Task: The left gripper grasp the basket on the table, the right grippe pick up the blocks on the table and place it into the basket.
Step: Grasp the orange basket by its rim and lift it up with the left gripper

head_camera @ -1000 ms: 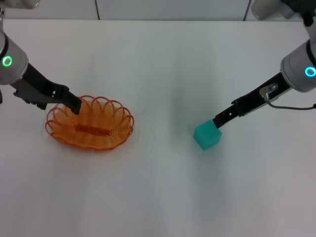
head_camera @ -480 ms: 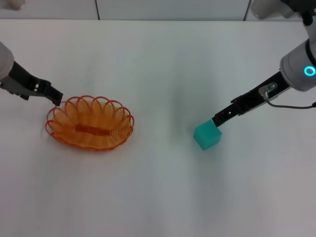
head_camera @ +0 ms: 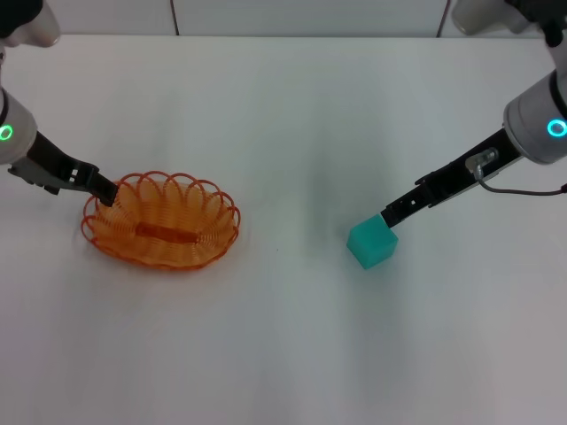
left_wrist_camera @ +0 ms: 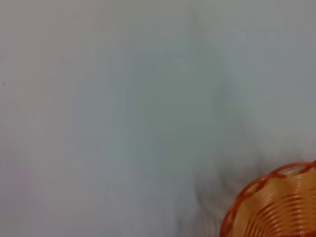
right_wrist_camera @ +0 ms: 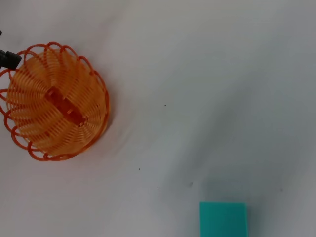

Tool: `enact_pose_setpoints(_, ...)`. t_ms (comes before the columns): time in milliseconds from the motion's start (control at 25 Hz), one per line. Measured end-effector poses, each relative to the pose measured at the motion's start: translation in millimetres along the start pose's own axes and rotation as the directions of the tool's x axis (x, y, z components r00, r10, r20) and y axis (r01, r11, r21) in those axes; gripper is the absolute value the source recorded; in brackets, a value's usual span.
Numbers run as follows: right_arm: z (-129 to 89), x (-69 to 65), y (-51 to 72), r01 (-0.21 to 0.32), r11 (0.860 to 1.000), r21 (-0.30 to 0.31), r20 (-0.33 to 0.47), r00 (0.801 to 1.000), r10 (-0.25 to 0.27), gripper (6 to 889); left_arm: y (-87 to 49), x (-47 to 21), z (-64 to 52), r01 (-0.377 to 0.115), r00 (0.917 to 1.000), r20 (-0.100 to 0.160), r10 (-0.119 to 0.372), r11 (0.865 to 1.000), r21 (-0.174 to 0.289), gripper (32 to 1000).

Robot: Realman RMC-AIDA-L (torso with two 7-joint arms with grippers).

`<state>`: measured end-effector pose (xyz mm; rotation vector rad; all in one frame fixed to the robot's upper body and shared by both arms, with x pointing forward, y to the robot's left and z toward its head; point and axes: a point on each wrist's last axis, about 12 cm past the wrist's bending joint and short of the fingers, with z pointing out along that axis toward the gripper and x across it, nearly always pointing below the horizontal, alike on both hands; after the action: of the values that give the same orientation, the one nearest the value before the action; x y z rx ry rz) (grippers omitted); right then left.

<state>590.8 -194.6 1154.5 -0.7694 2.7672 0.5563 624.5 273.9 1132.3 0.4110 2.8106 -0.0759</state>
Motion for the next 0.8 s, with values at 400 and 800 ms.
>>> enact_pose_setpoints(400,0,-0.2,-0.2,0.002,1.000,-0.001,0.002,1.000,-0.002,862,1.6,3.8,17.3,-0.001,0.9999,-0.017,0.001,1.000,0.001,861)
enact_pose_setpoints(800,2,0.2,-1.3,-0.003,1.000,-0.001,0.004,1.000,0.003,862,2.6,6.3,26.4,-0.002,0.9998,-0.021,0.002,1.000,0.002,860)
